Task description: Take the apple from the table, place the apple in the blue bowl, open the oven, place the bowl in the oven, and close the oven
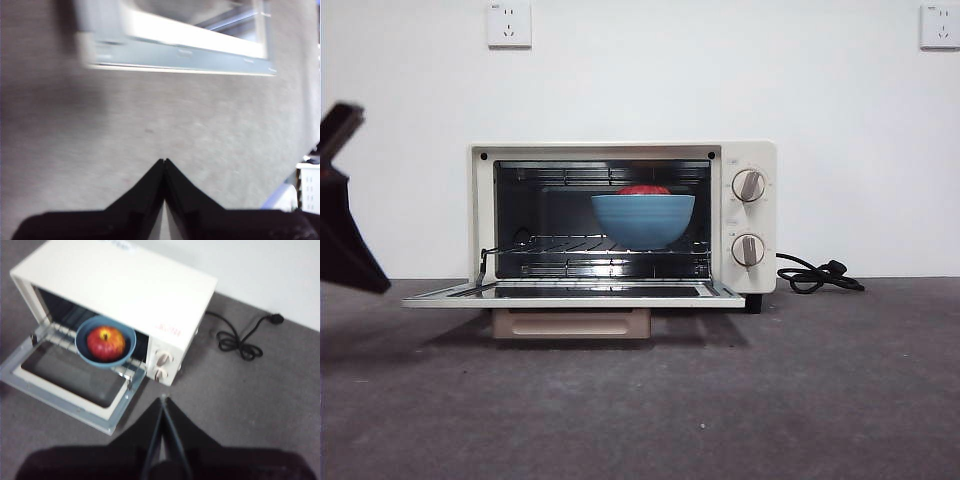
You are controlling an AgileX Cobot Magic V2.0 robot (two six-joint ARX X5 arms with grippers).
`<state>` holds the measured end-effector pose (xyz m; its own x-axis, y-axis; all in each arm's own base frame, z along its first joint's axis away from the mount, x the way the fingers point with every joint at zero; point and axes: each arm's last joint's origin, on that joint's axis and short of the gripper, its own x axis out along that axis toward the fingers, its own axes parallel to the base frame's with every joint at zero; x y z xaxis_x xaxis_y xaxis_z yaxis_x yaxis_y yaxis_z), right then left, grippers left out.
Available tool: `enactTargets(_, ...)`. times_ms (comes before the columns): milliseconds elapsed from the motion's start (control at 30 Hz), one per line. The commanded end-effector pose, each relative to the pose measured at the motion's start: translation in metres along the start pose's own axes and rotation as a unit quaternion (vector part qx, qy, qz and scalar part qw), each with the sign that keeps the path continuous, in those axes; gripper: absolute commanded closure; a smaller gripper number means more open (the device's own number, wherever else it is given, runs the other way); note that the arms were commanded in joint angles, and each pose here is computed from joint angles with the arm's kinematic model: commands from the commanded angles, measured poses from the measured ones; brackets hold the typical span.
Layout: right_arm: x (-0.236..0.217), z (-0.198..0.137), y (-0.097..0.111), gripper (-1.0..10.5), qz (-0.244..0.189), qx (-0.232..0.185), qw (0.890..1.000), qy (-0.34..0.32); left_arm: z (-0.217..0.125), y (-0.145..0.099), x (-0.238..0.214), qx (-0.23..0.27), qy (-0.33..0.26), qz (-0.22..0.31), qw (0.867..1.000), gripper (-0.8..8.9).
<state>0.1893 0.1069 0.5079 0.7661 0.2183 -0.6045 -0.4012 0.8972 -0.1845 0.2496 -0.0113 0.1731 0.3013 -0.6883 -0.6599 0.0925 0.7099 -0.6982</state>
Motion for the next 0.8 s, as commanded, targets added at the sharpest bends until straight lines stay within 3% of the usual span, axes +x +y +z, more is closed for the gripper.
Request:
enactTargets(33, 0.002, -0.011, 0.001, 9.5, 0.001, -0.008, 1.000, 0.012, 0.002, 0.009, 0.007, -0.014, 0.001, -0.003, 1.000, 8.21)
enactTargets(533, 0.010, -0.076, 0.008, 9.5, 0.002, -0.006, 1.000, 0.014, 0.021, 0.029, 0.026, -0.106, -0.050, 0.019, 0.993, 8.21)
enactTargets(800, 0.007, -0.089, 0.008, 9.5, 0.002, 0.006, 1.000, 0.017, 0.023, 0.032, 0.027, -0.142, -0.067, 0.043, 0.987, 8.21)
